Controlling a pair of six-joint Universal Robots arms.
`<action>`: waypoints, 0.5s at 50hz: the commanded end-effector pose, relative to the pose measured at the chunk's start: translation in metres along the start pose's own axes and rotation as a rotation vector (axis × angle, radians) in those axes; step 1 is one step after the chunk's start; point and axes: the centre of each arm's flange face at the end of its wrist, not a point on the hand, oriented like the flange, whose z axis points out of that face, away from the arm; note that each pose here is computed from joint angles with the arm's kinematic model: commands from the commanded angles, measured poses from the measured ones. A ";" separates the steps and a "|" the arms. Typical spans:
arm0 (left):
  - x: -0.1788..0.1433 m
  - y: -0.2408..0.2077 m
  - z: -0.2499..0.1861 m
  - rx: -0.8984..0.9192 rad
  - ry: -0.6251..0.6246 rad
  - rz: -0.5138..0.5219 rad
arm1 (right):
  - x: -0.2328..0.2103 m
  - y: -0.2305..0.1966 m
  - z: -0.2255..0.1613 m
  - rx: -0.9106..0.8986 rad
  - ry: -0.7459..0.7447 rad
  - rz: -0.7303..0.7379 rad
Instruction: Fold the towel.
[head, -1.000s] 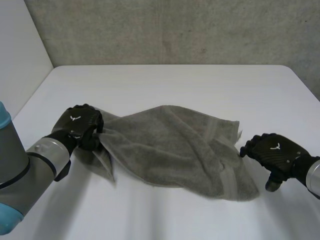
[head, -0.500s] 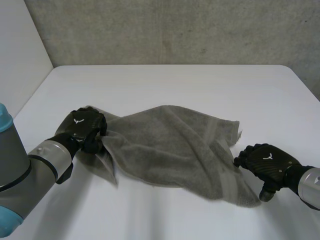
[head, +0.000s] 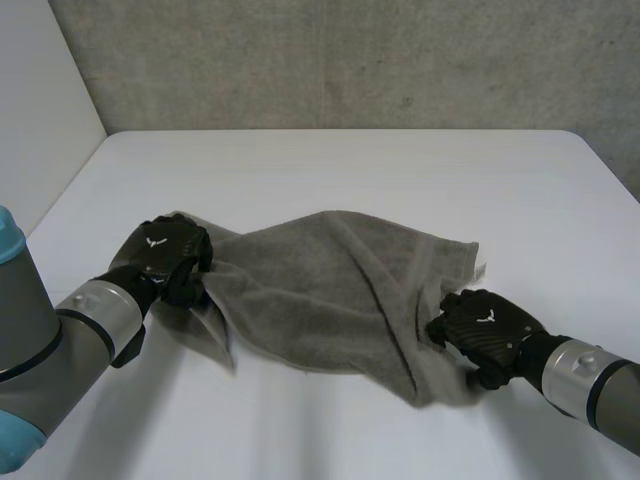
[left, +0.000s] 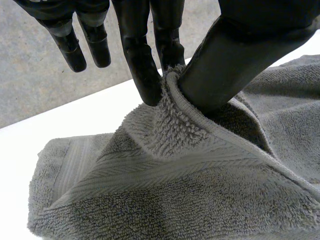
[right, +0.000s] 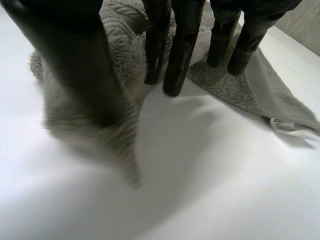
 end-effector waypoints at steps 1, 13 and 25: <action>-0.002 -0.003 -0.002 0.006 -0.005 -0.001 | 0.007 -0.011 0.000 0.011 0.008 0.031; -0.009 -0.032 -0.038 -0.005 0.104 -0.038 | 0.055 -0.091 -0.065 0.254 0.202 -0.008; -0.041 -0.051 -0.031 0.004 0.109 -0.077 | 0.066 -0.089 -0.048 0.180 0.135 -0.088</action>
